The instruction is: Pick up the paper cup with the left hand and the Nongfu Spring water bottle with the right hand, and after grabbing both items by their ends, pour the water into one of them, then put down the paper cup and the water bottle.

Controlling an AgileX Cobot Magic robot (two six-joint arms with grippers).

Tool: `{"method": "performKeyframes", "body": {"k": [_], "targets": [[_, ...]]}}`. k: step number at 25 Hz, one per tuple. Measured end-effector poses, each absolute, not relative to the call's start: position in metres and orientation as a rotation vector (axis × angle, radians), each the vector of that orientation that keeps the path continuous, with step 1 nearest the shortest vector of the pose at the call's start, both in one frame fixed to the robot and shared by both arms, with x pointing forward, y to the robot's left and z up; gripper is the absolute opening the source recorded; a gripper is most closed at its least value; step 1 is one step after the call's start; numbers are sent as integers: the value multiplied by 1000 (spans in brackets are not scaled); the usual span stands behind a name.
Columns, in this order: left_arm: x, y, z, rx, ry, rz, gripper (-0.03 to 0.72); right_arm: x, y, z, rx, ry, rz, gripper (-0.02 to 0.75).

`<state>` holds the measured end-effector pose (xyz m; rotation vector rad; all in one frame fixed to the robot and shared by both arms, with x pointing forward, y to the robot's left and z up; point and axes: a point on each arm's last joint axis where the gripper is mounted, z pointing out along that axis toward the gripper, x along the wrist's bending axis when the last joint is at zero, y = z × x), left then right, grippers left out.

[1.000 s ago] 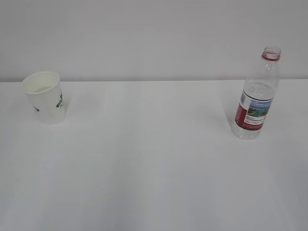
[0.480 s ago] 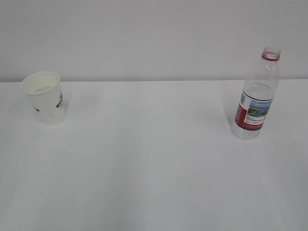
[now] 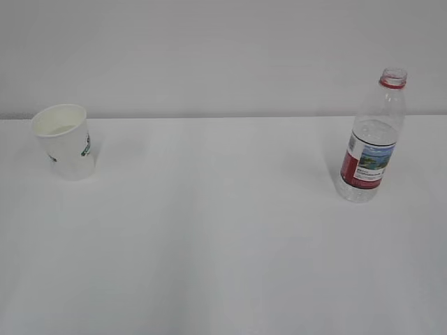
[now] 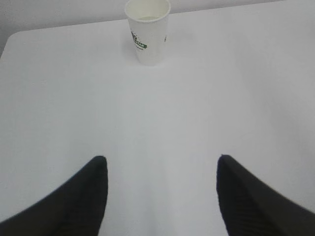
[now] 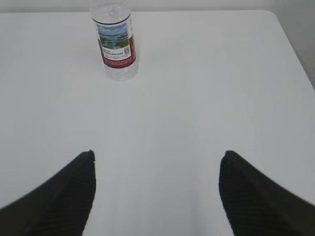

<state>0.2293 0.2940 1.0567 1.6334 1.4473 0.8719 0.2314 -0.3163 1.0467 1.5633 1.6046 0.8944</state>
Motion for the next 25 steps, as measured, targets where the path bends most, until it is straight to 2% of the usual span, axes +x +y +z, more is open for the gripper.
{"method": "performKeyframes", "body": {"k": [25], "targets": [[229,294,1057,1633,1447,870,494,230,-317,1046,1564,1600,899,587]]}}
